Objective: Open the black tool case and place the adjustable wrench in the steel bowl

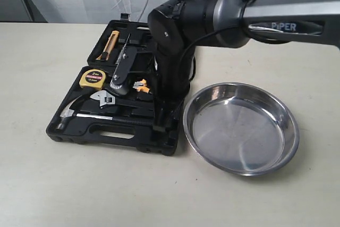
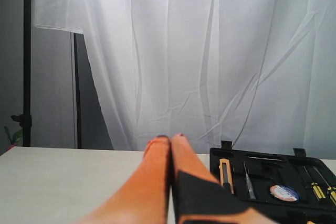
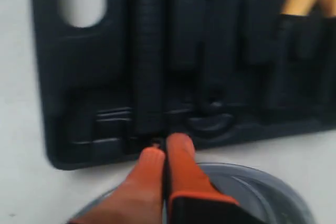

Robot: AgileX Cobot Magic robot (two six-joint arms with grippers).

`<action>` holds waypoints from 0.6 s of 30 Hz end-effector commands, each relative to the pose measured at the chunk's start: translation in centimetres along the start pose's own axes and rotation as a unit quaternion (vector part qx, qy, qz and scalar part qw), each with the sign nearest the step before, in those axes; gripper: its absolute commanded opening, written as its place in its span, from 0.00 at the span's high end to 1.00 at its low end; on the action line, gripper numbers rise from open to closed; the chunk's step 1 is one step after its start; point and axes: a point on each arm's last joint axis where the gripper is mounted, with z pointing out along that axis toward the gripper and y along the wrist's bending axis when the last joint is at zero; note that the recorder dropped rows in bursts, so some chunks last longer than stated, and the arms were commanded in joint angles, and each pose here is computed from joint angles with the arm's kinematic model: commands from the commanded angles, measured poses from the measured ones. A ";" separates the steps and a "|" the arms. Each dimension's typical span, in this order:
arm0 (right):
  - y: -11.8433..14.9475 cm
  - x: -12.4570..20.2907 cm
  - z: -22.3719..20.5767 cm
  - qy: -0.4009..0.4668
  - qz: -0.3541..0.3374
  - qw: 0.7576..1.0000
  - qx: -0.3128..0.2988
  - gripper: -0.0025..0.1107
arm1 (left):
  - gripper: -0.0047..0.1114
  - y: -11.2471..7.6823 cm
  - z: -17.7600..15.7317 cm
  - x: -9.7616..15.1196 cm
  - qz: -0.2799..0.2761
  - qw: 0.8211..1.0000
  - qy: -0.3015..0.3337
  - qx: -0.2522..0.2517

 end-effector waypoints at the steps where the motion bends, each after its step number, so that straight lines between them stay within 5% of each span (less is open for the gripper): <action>1: -2.2 -0.3 -1.7 -0.041 0.028 0.992 0.118 0.98 | 0.96 -0.1 0.0 -0.1 0.000 1.000 -0.002 0.004; 10: -3.1 -3.9 -2.2 -0.245 0.085 0.954 0.153 0.98 | 0.96 -0.1 0.0 -0.1 0.000 1.000 -0.002 0.004; 18: -2.7 -3.4 -0.6 -0.204 0.084 0.967 0.129 0.97 | 0.96 -0.1 0.0 -0.1 0.000 1.000 -0.002 0.004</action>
